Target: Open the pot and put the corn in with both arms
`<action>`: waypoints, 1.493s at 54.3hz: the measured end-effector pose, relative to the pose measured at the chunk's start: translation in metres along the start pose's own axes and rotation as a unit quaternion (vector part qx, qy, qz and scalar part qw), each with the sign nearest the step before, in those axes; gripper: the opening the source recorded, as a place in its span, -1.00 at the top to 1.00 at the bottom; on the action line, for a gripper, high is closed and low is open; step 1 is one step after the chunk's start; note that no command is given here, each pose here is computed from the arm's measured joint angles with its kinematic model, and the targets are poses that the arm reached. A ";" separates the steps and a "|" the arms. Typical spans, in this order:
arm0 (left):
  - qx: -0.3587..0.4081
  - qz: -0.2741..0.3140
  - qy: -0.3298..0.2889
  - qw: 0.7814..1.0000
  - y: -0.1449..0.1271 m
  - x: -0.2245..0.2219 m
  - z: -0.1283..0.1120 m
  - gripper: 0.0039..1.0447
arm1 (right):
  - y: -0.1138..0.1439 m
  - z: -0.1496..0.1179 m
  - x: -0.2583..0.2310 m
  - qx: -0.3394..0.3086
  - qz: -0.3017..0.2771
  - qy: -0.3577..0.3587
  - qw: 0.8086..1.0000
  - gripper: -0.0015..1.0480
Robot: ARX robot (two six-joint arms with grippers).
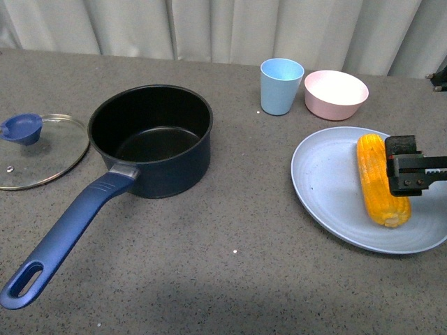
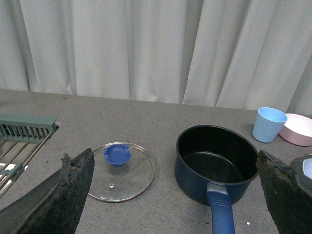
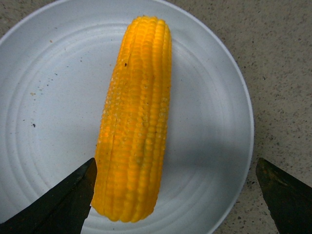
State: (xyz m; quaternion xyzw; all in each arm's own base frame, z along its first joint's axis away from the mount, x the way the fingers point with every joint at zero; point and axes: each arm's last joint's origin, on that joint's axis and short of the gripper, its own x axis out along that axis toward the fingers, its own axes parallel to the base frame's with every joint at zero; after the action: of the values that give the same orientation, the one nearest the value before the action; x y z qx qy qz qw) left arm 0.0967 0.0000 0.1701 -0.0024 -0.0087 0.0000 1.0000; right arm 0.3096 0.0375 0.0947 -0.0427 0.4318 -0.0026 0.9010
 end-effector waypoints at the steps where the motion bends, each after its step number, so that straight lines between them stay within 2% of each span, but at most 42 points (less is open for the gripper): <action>1: 0.000 0.000 0.000 1.000 0.000 0.000 0.000 -0.88 | 0.001 0.001 0.003 0.000 0.000 0.003 1.000 -0.82; 27: 0.000 0.000 0.000 1.000 0.000 0.000 0.000 -0.88 | 0.020 0.001 0.042 0.013 0.015 0.054 0.998 -0.81; 38: 0.000 0.000 0.000 1.000 0.000 0.000 0.000 -0.88 | 0.022 -0.001 0.048 0.019 0.022 0.070 0.997 -0.21; 45: 0.000 0.000 0.000 1.000 0.000 0.000 0.000 -0.88 | 0.022 -0.001 0.048 0.024 0.025 0.073 0.997 0.10; 51: 0.000 0.000 0.000 1.000 0.000 0.000 0.000 -0.88 | 0.022 -0.001 0.047 0.028 0.029 0.073 0.997 0.29; 60: 0.000 0.000 0.000 1.000 0.000 0.000 0.000 -0.88 | 0.022 0.003 0.040 0.031 0.045 0.064 0.996 0.45; 66: 0.000 0.000 0.000 1.000 0.000 0.000 0.000 -0.88 | 0.023 0.010 0.024 0.036 0.078 0.051 0.995 0.52; 72: 0.000 0.000 0.000 1.000 0.000 0.000 0.000 -0.88 | 0.031 0.023 0.002 0.058 0.148 0.029 0.987 0.57; 76: 0.000 0.000 0.000 1.000 0.000 0.000 0.000 -0.88 | 0.048 0.035 -0.016 0.069 0.219 0.014 0.973 0.59; 81: 0.000 0.000 0.000 1.000 0.000 0.000 0.000 -0.88 | 0.089 0.051 -0.032 0.063 0.311 0.016 0.948 0.61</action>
State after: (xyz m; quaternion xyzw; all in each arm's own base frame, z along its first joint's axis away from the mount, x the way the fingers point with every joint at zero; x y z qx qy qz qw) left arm 0.0967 0.0000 0.1701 -0.0024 -0.0089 0.0002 1.0000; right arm 0.3266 0.1316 0.1443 0.1505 0.4369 0.2499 0.8509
